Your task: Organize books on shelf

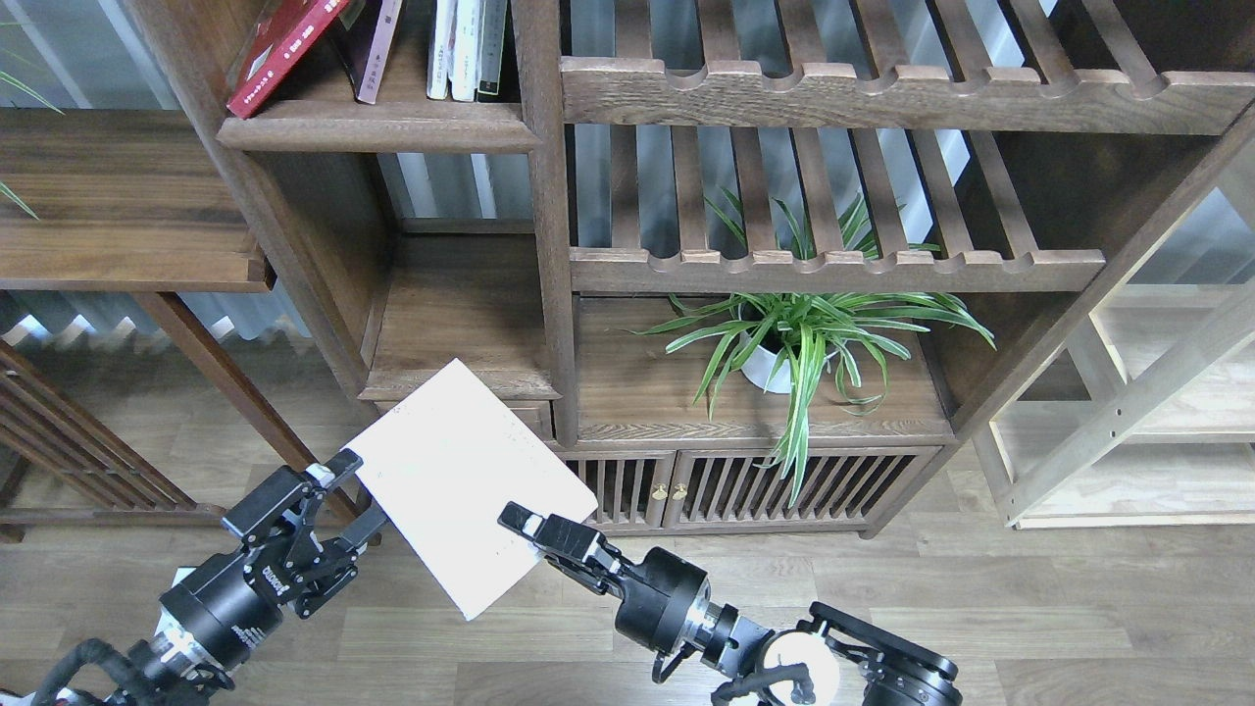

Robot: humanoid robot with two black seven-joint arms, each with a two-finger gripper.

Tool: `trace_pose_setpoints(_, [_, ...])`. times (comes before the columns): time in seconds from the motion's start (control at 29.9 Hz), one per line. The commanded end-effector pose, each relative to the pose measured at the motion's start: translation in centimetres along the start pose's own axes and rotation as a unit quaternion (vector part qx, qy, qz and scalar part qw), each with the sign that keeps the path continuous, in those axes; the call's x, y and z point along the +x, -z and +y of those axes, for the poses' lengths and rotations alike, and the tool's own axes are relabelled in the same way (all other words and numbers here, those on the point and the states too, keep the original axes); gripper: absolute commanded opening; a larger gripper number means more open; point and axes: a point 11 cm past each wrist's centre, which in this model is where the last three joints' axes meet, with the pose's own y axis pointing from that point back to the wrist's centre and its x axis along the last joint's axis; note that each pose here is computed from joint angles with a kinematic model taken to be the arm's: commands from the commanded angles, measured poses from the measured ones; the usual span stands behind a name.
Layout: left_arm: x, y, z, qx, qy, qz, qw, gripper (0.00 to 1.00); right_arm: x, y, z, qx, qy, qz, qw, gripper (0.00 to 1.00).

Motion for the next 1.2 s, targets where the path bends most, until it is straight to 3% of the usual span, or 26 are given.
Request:
trace_pose_setpoints(0.0, [0.9, -0.2, -0.1, 0.000, -0.015, -0.007, 1.000, 0.98, -0.1, -0.1, -0.2, -0.005, 0.002, 0.004, 1.000, 0.09])
trace_pose_setpoints(0.37, [1.8, 0.9, -1.5, 0.022, -0.022, -0.011, 0.999, 0.96, -0.4, -0.3, -0.4, -0.015, 0.004, 0.009, 1.000, 0.06])
trace_pose_setpoints(0.74, [0.2, 0.2, -2.9, 0.030, -0.006, -0.032, 0.999, 0.65, -0.3, -0.7, -0.4, -0.022, 0.004, 0.010, 1.000, 0.06])
trace_pose_setpoints(1.0, [0.6, 0.4, -2.7, 0.045, -0.022, -0.060, 0.997, 0.58, -0.3, -0.7, -0.4, -0.022, 0.004, 0.011, 1.000, 0.06])
trace_pose_setpoints(1.17, [0.6, 0.2, -2.5, 0.041, -0.022, -0.060, 0.997, 0.45, -0.3, -0.7, -0.4, -0.021, 0.004, 0.010, 1.000, 0.06])
